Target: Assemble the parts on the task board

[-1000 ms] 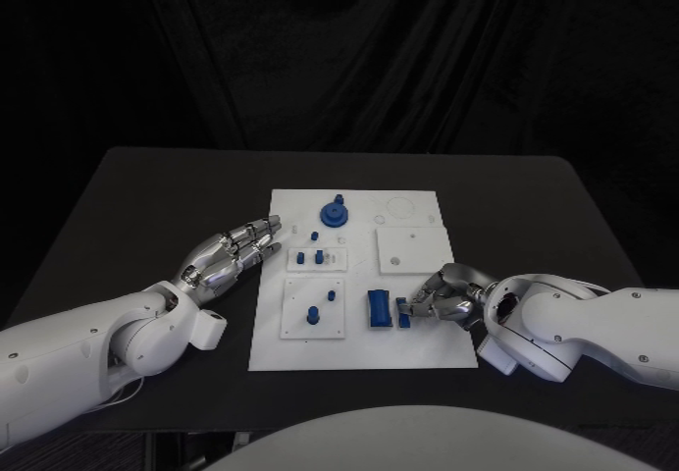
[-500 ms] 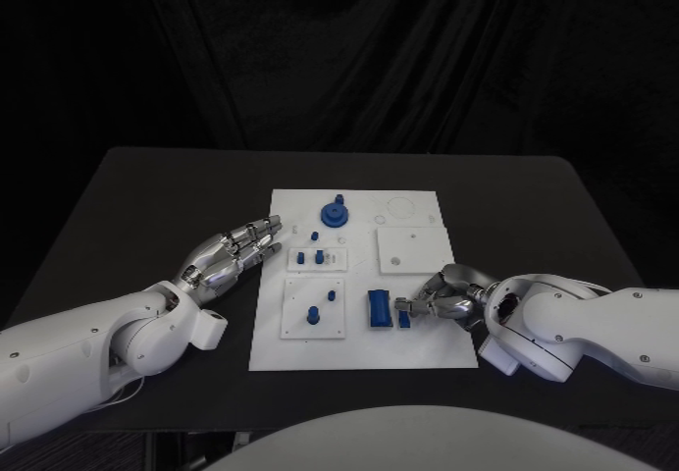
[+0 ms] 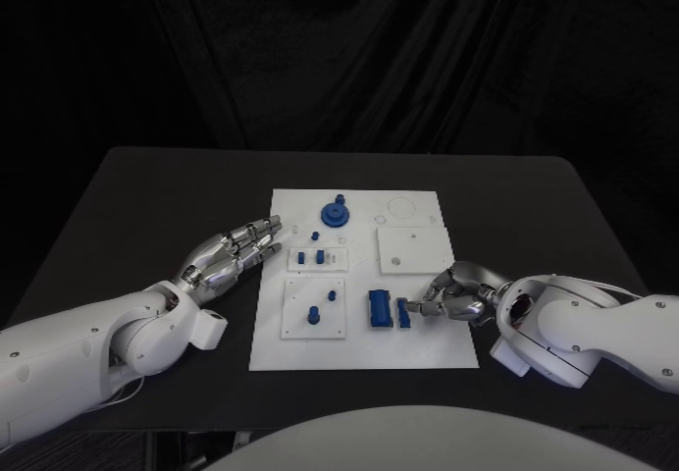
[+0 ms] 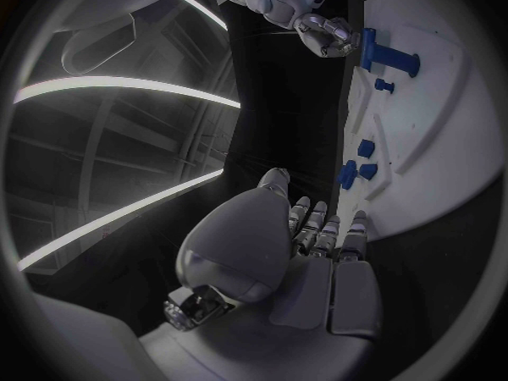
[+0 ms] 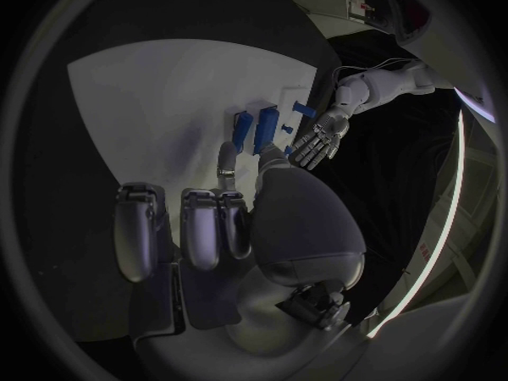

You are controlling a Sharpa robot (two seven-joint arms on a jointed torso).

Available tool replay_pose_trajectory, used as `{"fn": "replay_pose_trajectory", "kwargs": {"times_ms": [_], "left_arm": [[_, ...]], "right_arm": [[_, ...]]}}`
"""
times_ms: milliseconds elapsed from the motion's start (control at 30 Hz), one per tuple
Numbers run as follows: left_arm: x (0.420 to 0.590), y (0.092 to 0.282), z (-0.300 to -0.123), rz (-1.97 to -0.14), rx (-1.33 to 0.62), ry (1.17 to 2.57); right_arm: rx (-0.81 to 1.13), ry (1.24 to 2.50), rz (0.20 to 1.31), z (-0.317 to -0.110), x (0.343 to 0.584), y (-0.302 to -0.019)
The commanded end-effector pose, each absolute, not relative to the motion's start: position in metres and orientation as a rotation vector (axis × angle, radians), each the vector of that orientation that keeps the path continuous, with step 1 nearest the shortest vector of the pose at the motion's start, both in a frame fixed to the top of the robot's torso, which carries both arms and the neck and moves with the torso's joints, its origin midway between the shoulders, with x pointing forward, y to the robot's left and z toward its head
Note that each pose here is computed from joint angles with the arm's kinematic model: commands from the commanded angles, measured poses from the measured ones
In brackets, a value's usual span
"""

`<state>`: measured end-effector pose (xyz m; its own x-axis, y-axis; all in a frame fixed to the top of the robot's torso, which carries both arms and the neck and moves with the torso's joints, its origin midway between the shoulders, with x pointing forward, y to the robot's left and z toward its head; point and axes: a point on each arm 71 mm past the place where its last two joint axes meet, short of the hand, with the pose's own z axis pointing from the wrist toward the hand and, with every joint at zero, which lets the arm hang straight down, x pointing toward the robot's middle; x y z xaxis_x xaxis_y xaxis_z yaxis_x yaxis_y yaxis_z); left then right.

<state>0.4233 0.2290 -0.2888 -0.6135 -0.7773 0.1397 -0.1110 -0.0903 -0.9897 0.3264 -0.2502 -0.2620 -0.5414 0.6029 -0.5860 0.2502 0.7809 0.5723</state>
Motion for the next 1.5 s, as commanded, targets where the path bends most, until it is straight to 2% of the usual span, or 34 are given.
{"fn": "replay_pose_trajectory", "kwargs": {"times_ms": [33, 933, 1500], "left_arm": [[0.422, 0.228, -0.288, -1.774, -0.967, 1.681], [0.423, 0.227, -0.289, -1.775, -0.967, 1.685], [0.422, 0.227, -0.289, -1.782, -0.966, 1.682]], "right_arm": [[0.535, 2.151, 0.520, -0.261, 0.324, -0.250], [0.429, 2.259, 0.487, -0.267, 0.322, -0.243], [0.429, 2.231, 0.509, -0.268, 0.327, -0.239]]}}
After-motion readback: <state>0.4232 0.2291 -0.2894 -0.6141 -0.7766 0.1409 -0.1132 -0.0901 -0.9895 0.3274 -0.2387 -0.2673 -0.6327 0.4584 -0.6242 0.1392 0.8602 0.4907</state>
